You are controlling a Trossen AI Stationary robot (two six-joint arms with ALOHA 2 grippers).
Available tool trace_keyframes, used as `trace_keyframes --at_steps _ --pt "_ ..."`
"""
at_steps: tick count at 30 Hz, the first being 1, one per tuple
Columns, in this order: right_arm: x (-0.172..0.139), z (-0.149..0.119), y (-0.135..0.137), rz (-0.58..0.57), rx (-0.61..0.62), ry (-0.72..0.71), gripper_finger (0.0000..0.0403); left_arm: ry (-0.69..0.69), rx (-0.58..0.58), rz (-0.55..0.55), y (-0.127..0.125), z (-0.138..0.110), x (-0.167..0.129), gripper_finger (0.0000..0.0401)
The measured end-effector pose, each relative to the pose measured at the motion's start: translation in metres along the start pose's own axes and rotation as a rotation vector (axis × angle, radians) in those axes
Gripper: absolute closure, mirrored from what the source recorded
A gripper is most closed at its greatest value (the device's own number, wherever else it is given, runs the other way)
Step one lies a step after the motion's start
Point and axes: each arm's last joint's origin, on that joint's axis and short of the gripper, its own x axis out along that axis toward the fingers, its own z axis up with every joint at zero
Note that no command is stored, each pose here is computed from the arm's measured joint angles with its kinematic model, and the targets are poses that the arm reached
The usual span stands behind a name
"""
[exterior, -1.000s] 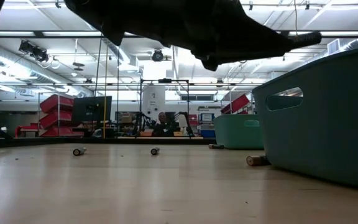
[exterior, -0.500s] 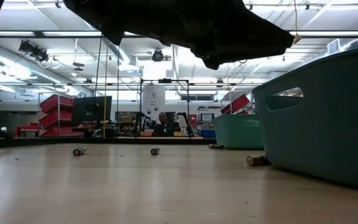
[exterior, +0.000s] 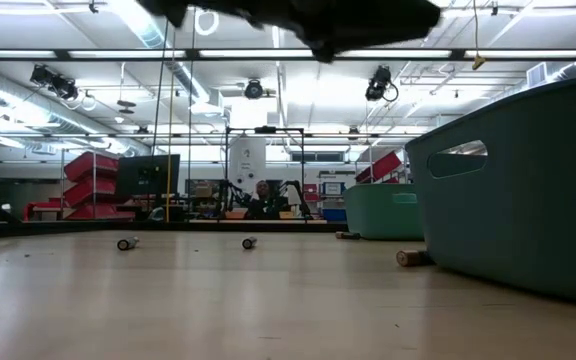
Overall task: Sort batteries
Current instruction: Put the black battery into the blue bin
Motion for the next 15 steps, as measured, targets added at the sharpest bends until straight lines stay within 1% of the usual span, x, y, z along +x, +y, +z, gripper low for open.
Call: trace_keyframes --at_steps 3,6,8,13,15 --pt "0.0 0.0 0.0 0.011 0.001 -0.015 0.0244 0.064 0.012 0.027 0.008 0.014 -0.018 0.0282" --pt "0.001 0.0 0.005 0.065 0.029 -0.081 0.0244 0.147 0.012 0.094 0.013 0.025 -0.038 0.0282" --pt "0.002 -0.001 0.009 0.089 0.034 -0.11 0.0244 0.218 0.012 0.164 0.016 0.027 -0.05 0.0282" --pt "0.011 -0.006 0.012 0.025 0.039 -0.078 0.0245 0.435 0.0 0.415 0.022 0.017 -0.075 0.0282" --pt "0.013 -0.007 0.015 0.022 0.057 -0.083 0.0245 0.511 -0.016 0.491 0.024 0.01 -0.083 0.0282"
